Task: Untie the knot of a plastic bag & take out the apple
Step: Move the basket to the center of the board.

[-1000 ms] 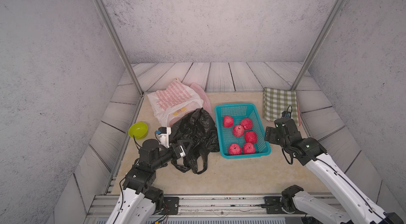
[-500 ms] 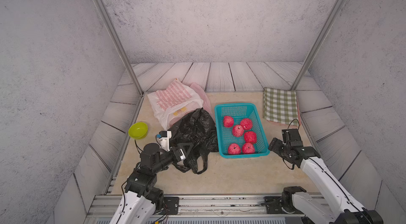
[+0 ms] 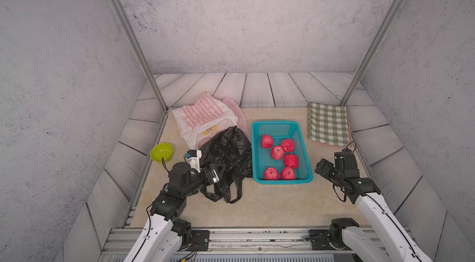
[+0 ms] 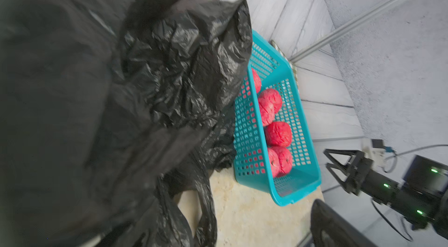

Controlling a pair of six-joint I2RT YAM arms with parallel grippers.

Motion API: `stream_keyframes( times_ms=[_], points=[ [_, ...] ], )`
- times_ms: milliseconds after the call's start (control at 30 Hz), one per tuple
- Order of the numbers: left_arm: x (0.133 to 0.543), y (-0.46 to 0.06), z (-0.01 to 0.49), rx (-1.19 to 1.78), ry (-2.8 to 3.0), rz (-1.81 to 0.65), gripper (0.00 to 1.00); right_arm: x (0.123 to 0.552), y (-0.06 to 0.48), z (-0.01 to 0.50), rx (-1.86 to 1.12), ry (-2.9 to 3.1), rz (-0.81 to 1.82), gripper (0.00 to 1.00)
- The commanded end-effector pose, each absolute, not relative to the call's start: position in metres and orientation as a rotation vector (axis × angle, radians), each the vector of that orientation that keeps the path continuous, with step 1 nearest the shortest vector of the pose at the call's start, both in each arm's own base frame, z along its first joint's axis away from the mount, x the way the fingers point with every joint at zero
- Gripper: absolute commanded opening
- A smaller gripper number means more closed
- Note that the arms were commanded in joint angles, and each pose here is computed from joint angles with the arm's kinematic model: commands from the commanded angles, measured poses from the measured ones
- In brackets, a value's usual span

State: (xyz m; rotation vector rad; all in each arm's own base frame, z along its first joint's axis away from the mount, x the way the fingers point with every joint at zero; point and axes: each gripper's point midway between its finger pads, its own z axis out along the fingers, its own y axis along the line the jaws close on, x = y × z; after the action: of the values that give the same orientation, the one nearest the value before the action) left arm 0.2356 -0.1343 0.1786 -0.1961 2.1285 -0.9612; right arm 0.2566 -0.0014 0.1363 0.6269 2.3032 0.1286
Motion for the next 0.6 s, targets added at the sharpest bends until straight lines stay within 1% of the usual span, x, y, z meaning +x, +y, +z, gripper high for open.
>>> stream_keyframes(
  times_ms=[0,67,167,267,433,567],
  points=[
    [0.267,-0.109,0.203,-0.206,2.015,-0.723,0.99,0.28,-0.028,0.187,0.547,2.1,-0.057,0.96],
    [0.281,-0.095,0.203,-0.247,2.011,-0.605,0.99,0.285,-0.045,0.199,0.536,2.003,-0.173,0.99],
    [0.295,-0.074,0.204,-0.319,1.994,-0.445,0.99,0.288,-0.059,0.203,0.516,1.875,-0.275,0.99],
    [0.303,-0.063,0.208,-0.334,1.947,-0.369,0.99,0.29,-0.067,0.198,0.496,1.765,-0.332,1.0],
    [0.303,-0.046,0.204,-0.381,1.874,-0.288,0.99,0.291,-0.055,0.185,0.44,1.719,-0.244,0.99],
    [0.299,-0.036,0.204,-0.367,1.828,-0.221,0.99,0.292,-0.051,0.167,0.399,1.687,-0.23,0.99]
  ],
)
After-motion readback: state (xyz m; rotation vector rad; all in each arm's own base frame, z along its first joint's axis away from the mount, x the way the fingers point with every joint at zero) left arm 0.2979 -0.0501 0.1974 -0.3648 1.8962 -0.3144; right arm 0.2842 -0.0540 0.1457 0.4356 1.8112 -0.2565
